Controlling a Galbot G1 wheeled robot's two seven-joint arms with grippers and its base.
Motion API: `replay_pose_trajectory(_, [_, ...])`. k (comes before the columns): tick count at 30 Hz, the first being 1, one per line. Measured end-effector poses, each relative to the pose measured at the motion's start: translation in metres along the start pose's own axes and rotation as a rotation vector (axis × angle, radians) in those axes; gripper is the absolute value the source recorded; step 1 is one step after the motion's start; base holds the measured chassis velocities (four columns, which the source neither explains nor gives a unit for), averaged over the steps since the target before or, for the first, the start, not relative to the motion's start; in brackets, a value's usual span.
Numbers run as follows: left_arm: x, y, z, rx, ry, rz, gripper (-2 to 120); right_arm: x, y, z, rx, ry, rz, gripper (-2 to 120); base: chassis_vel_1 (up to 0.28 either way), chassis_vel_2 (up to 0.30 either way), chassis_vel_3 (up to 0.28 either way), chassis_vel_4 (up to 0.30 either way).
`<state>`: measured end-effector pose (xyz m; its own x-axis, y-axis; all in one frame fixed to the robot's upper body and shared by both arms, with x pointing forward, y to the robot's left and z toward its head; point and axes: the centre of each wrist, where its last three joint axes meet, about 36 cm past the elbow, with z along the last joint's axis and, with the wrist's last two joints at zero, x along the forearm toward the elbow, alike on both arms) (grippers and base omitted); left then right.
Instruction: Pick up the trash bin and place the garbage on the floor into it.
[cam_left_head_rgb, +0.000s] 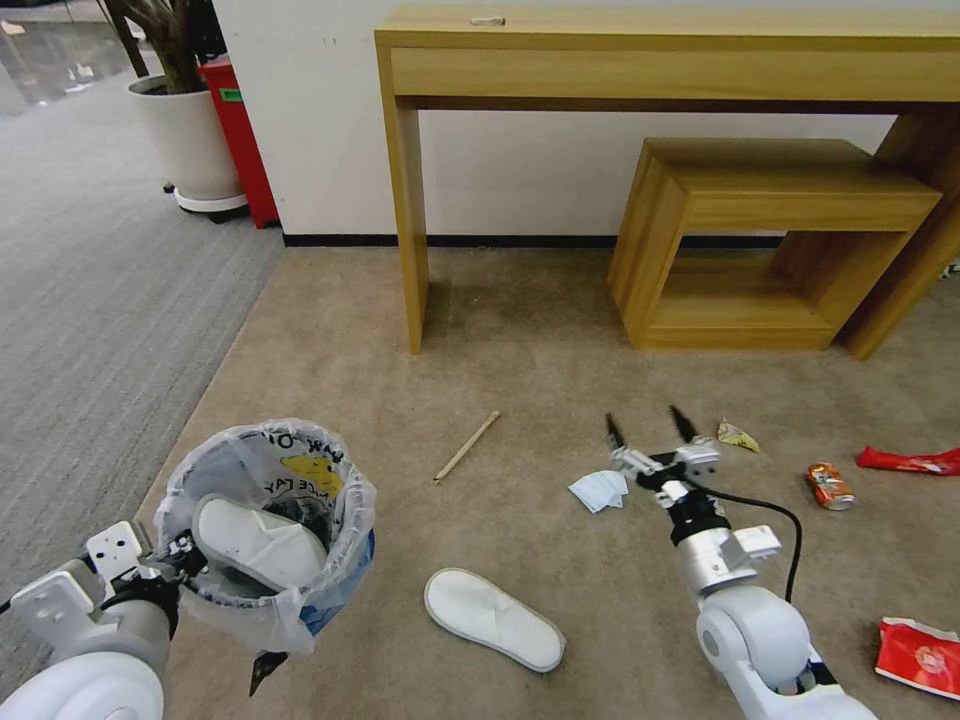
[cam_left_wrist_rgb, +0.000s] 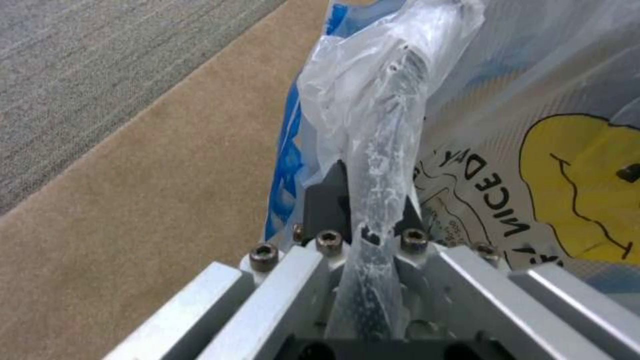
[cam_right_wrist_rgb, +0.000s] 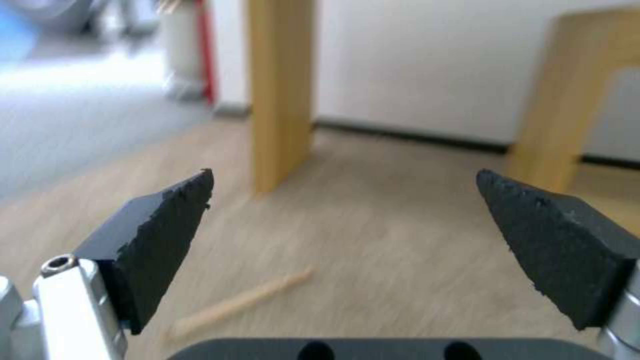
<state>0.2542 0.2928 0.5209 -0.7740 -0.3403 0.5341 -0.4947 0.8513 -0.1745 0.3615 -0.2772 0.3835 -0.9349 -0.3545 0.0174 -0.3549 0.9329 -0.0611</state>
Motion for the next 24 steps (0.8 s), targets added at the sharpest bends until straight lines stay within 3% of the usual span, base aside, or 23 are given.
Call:
replay_pose_trajectory(2, [0.001,-0.004,0.002,-0.005,0.001,0.0,0,-0.009,-0.003,-0.001,0.037,0.064,-0.095,100,0.0,0.0,0.0,0.0])
replay_pose_trajectory(9, [0.003,-0.007,0.006,-0.008,0.008,-0.003,0,-0.032,0.003,0.005,0.097,0.283,-0.235,100,0.0,0.0,0.0,0.0])
replay_pose_trajectory(10, [0.003,-0.007,0.006,-0.009,0.007,-0.005,0,-0.038,0.002,0.006,0.093,0.344,-0.317,100,0.0,0.0,0.0,0.0])
replay_pose_trajectory(11, [0.003,-0.007,0.006,-0.009,0.007,-0.005,0,-0.038,0.002,0.006,0.093,0.344,-0.317,100,0.0,0.0,0.0,0.0])
replay_pose_trajectory(14, [0.002,-0.007,0.006,-0.008,0.003,-0.01,0,-0.05,-0.002,0.01,0.127,0.418,-0.525,100,0.0,0.0,0.0,0.0])
replay_pose_trajectory(19, [0.001,-0.008,0.007,-0.008,0.006,-0.014,0,-0.059,0.001,0.019,0.131,0.467,-0.595,100,0.0,0.0,0.0,0.0])
replay_pose_trajectory(24, [-0.002,-0.009,0.011,-0.013,0.014,-0.023,0,-0.078,0.02,0.058,0.139,0.579,-0.64,100,0.0,0.0,0.0,0.0])
